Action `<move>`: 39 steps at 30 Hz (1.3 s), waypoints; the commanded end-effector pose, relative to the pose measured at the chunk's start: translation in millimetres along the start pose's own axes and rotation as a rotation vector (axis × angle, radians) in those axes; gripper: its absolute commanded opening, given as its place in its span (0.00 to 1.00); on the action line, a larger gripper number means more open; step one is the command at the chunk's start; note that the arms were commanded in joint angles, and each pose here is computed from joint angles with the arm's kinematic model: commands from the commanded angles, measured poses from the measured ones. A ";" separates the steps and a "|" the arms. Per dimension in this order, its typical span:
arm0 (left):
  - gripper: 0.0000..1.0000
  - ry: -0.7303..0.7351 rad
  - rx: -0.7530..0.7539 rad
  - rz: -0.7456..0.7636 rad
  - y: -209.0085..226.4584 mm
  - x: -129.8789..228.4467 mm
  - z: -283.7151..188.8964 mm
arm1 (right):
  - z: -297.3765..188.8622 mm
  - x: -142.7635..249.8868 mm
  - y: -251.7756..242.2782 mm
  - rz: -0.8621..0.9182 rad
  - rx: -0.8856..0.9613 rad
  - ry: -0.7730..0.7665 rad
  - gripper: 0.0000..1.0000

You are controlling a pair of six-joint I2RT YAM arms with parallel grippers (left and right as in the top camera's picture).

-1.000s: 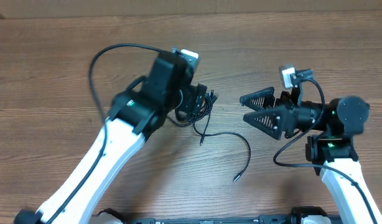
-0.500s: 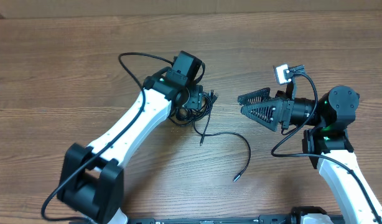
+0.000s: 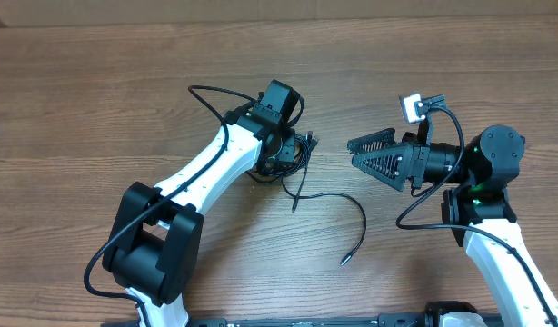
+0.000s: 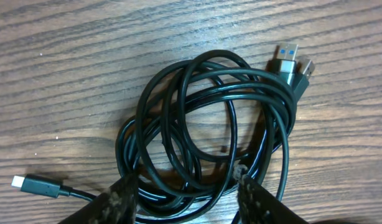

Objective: Untangle cables

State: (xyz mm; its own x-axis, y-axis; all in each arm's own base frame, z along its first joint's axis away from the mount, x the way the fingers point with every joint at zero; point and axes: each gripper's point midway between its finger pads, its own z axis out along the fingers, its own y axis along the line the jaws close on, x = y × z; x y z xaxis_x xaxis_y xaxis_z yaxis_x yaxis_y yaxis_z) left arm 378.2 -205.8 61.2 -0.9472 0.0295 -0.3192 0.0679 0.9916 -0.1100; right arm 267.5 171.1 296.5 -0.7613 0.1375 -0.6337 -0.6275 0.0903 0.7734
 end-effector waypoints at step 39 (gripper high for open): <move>0.30 0.020 -0.051 -0.129 8.7 2.9 50.2 | -0.3 -6.9 2.9 -0.058 0.007 -0.018 0.94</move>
State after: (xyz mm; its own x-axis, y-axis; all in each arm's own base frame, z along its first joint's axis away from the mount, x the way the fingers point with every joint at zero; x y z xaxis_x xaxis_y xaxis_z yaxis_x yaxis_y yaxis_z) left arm 392.5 -205.6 19.7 -0.9493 -0.0857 -0.3025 -0.0571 0.9931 -0.1025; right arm 268.2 170.9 296.7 -0.7432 0.1382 -0.6546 -0.6478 0.0961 0.7557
